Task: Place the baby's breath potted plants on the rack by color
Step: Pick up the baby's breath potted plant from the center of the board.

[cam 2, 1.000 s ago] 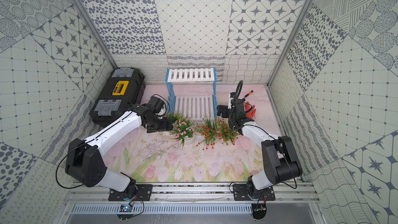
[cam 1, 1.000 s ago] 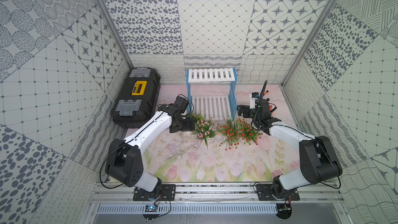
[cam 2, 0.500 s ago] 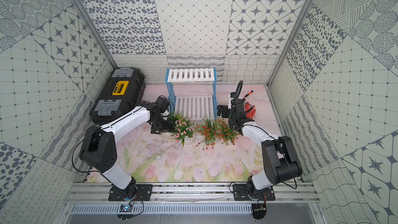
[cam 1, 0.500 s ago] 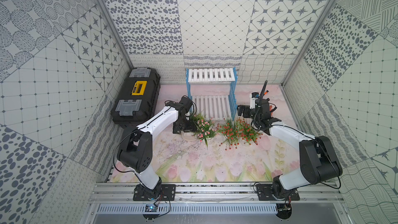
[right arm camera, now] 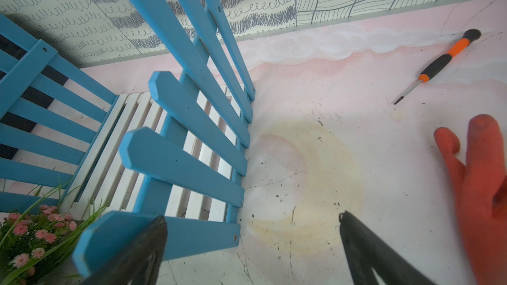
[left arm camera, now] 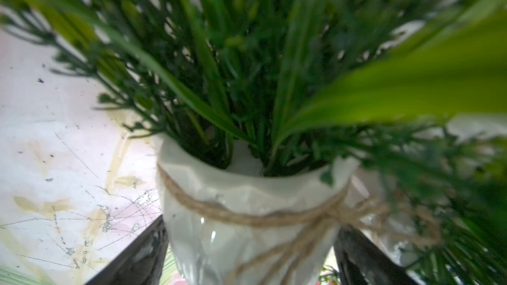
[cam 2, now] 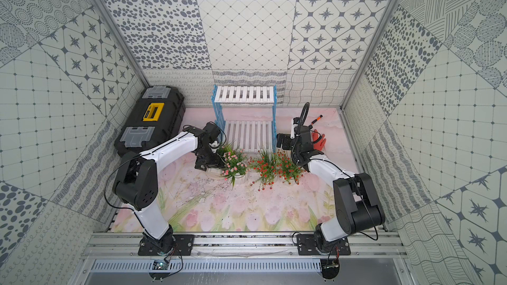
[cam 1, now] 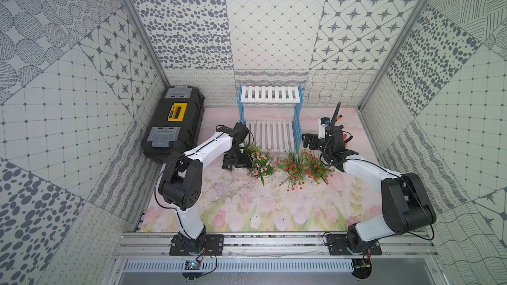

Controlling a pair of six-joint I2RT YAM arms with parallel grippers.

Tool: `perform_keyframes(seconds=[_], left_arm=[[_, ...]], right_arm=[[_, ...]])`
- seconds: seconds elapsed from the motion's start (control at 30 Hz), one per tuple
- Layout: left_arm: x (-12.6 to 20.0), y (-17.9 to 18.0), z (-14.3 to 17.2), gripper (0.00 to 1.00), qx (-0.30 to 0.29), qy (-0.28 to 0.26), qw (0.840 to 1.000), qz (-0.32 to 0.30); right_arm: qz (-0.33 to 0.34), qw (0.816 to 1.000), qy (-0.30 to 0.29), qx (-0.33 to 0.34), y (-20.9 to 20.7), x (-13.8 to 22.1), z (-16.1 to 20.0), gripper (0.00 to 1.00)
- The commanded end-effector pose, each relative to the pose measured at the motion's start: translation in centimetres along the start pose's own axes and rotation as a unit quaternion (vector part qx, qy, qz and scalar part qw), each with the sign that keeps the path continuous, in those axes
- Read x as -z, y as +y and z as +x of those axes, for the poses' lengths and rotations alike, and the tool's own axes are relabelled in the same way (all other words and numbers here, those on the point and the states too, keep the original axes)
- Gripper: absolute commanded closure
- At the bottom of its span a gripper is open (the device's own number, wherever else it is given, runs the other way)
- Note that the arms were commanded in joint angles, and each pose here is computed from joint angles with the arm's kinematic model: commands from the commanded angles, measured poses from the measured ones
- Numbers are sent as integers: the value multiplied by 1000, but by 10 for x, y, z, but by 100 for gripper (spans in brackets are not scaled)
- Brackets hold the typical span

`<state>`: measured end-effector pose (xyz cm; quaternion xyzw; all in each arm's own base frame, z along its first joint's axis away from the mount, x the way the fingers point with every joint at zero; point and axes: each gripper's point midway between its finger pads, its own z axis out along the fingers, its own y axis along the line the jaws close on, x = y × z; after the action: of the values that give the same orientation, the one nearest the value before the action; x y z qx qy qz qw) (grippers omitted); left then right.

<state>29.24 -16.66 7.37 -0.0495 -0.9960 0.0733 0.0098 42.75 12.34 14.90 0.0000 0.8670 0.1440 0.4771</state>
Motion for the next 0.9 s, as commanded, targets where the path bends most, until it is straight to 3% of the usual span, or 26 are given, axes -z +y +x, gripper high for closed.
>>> perform_keyframes(seconds=[0.0,0.27,0.5,0.7,0.87], left_arm=[[-15,17,-5,13,-20,0,999,-51],[-10,30,2,12,-22,-32,996,-82],[-7,52,20,15,-24,-28,989,-141],[3,58,31,14,-23,-33,988,-147],[3,53,18,13,-32,-32,989,-139]], right_arm=[[-11,1000,-14,-5,5,2,-5,2],[-13,1000,-13,-7,6,2,-4,2],[-13,1000,-11,-7,6,2,-3,2],[-11,1000,-12,-6,5,6,-2,2],[-15,1000,-9,-9,7,4,0,2]])
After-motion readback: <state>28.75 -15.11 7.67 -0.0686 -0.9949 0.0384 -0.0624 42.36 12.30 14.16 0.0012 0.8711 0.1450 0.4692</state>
